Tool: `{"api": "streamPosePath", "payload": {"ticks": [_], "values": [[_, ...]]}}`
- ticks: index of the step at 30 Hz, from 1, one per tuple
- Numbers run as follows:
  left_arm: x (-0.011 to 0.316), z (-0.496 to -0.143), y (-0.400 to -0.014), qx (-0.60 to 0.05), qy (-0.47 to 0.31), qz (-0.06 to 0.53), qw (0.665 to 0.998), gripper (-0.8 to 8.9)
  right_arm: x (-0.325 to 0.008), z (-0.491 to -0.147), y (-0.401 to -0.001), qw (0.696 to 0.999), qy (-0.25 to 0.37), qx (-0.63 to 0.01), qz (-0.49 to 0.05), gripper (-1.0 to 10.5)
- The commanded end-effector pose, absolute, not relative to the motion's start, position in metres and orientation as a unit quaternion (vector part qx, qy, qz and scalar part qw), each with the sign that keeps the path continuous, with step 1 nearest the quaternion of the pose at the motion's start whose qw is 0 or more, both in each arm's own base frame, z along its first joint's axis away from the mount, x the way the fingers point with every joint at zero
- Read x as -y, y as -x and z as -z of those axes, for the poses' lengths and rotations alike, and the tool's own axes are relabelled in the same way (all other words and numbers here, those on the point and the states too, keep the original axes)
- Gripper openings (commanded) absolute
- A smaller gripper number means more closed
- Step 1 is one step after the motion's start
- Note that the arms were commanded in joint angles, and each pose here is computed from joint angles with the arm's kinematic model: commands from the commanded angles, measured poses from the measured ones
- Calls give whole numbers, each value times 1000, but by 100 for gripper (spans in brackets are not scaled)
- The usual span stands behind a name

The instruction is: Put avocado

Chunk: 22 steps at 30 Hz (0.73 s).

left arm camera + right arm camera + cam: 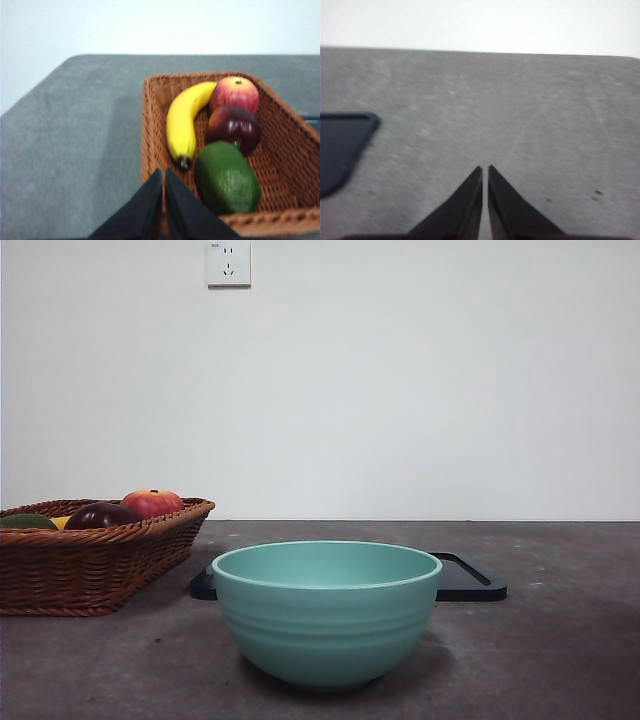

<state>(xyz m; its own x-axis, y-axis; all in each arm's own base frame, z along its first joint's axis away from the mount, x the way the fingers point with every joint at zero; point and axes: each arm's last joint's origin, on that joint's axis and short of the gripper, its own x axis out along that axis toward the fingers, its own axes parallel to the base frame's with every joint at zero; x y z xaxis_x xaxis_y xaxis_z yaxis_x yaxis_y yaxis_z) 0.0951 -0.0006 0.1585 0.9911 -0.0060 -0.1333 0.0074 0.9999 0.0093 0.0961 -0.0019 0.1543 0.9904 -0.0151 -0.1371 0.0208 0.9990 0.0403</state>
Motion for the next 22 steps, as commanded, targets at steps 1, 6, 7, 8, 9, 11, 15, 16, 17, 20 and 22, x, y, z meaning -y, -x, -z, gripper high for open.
{"api": "streamPosePath", "payload": {"ticks": [1,6,7,8,9,11,15,16,17,20,22], "values": [[0,-165,-95,-47,10,0,999,9,1,-159,-96,995,-83,-55,-9,11],[-1,-202,-86,5,49,-18,999,9,0,-188,-89,990,-137,-21,-14,11],[-1,-211,-84,17,54,-28,998,9,0,-198,-87,989,-147,-12,-15,11],[-2,-219,-83,27,55,-34,998,9,0,-206,-84,988,-155,-7,-16,11],[-2,-228,-81,35,56,-40,997,9,0,-216,-82,986,-165,-2,-17,11],[-2,-247,-78,47,57,-42,996,9,0,-235,-76,984,-177,3,-23,11],[-2,-287,-74,52,58,-41,996,9,-2,-270,-67,983,-177,-5,-53,11],[-2,-298,-73,49,61,-39,996,9,-3,-279,-66,983,-176,-8,-60,11],[-2,-308,-73,46,63,-35,996,9,-3,-287,-65,982,-176,-12,-65,11],[-1,-337,-73,42,63,-20,997,9,-4,-307,-65,980,-176,-17,-85,11],[0,-353,-73,35,62,0,997,9,-5,-319,-66,978,-176,-23,-105,11]]}}
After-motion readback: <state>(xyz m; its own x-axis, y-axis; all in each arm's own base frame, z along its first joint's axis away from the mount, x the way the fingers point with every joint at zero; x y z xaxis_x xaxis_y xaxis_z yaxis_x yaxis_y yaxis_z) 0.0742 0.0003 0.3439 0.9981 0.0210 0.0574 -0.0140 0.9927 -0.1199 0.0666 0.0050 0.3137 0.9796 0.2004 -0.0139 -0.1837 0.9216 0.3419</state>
